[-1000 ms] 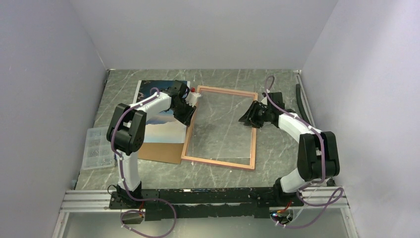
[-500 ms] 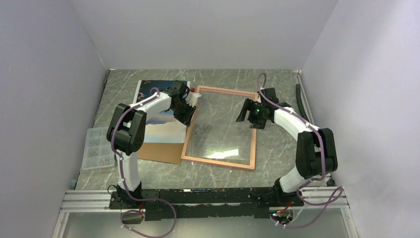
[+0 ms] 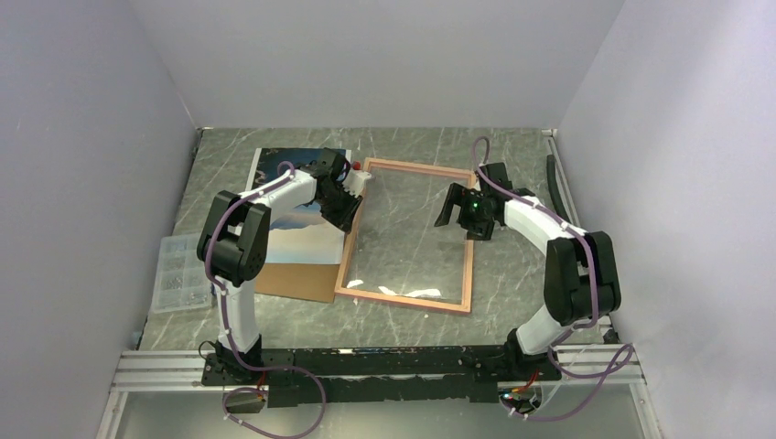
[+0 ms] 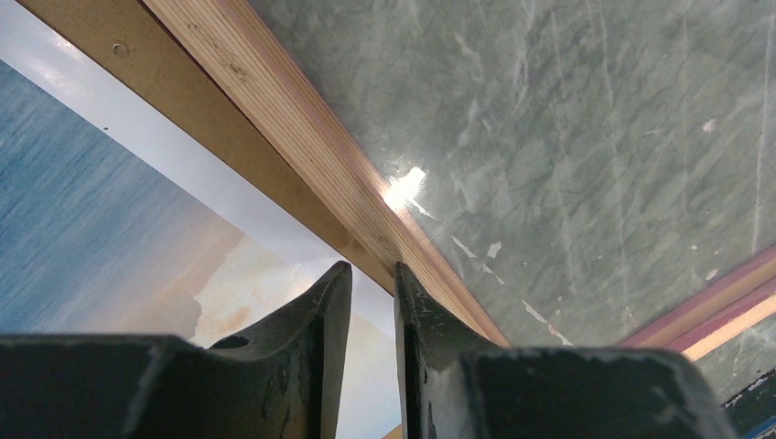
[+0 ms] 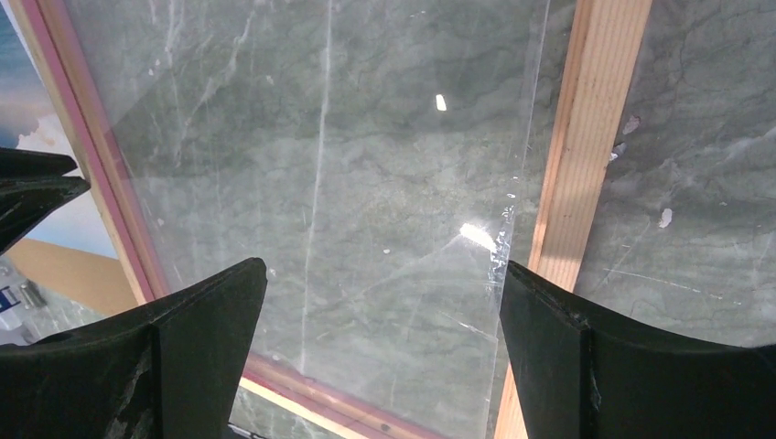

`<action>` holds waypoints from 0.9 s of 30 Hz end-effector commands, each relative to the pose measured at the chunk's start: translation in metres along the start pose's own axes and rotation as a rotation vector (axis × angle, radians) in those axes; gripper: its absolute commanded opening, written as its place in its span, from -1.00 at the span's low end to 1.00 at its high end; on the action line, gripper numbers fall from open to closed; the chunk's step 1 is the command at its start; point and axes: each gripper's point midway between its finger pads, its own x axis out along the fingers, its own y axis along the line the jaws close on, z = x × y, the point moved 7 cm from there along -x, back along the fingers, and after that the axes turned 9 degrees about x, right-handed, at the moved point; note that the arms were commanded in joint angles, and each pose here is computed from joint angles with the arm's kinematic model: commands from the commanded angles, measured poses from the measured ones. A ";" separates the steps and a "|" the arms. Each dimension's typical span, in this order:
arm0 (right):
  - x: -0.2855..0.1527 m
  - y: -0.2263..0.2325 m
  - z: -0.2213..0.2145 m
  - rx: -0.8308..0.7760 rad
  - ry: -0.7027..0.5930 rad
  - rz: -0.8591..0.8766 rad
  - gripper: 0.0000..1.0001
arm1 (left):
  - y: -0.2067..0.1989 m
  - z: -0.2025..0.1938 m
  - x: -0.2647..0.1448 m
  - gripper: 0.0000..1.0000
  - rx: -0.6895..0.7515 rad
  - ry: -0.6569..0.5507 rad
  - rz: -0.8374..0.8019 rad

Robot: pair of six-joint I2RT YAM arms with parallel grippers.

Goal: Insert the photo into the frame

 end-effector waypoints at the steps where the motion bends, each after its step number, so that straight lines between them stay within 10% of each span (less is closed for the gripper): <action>1: 0.002 0.011 0.010 -0.020 -0.024 0.034 0.99 | 0.003 -0.005 0.011 -0.42 0.009 0.011 0.020; 27: -0.009 0.004 0.026 -0.070 -0.135 -0.166 0.99 | 0.003 -0.001 0.005 -0.43 0.004 -0.002 0.019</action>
